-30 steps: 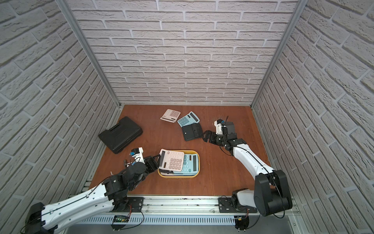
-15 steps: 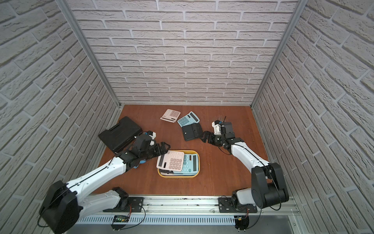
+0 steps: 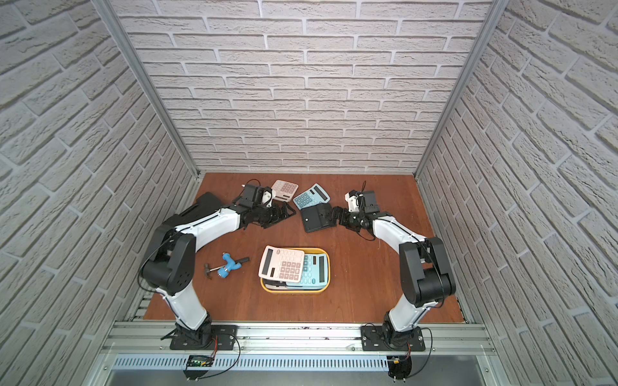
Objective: Put the calculator in the storage box
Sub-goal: Pick up the calculator from the center of the board.
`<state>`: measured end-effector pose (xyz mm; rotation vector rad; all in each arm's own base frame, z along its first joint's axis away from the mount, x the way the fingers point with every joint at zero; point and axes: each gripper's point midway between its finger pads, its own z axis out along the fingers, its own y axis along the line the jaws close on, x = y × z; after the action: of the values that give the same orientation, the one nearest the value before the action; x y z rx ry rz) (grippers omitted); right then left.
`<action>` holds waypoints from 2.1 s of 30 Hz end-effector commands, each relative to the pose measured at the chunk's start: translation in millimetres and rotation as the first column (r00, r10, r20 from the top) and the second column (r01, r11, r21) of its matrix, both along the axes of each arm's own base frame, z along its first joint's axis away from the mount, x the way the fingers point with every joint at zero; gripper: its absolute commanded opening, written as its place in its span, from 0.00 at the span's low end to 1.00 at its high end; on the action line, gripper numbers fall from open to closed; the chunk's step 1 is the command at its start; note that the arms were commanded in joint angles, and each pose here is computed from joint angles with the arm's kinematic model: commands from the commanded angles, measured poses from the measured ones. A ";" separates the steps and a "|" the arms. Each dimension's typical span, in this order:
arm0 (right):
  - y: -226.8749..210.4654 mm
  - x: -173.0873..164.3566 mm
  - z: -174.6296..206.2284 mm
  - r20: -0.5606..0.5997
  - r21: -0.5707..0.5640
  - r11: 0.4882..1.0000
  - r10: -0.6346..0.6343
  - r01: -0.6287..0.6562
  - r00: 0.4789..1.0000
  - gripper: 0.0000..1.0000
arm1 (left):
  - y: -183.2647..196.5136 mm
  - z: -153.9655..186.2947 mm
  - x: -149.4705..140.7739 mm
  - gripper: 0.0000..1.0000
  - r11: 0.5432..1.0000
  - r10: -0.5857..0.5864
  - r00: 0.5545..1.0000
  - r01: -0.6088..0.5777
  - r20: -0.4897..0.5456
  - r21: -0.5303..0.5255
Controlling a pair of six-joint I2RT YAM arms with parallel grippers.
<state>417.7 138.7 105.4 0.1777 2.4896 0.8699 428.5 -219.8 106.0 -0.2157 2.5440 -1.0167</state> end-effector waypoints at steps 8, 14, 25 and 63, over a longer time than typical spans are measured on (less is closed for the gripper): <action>2.9 56.7 -9.8 0.005 0.040 0.999 0.028 -0.028 1.000 0.96 | -39.3 -29.8 20.9 0.96 0.995 -0.097 0.994 0.095 -0.048 -0.038; 8.8 71.7 -28.7 -0.030 0.060 0.997 0.049 -0.047 0.998 0.94 | -53.1 -51.1 22.9 0.88 0.993 -0.116 0.990 0.113 -0.076 -0.040; 29.2 69.9 -50.1 -0.072 0.142 0.987 0.091 -0.080 0.993 0.92 | -66.9 -75.4 28.1 0.47 0.991 -0.126 0.985 0.120 -0.118 -0.054; 68.1 40.4 47.3 0.089 0.720 0.681 0.102 -0.134 0.991 0.62 | -58.1 -45.5 21.7 0.33 0.946 -0.128 0.990 0.103 -0.061 -0.308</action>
<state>463.8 180.7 91.2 0.4776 2.1831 1.6479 455.1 -272.7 55.1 -0.2296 2.5033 -1.4697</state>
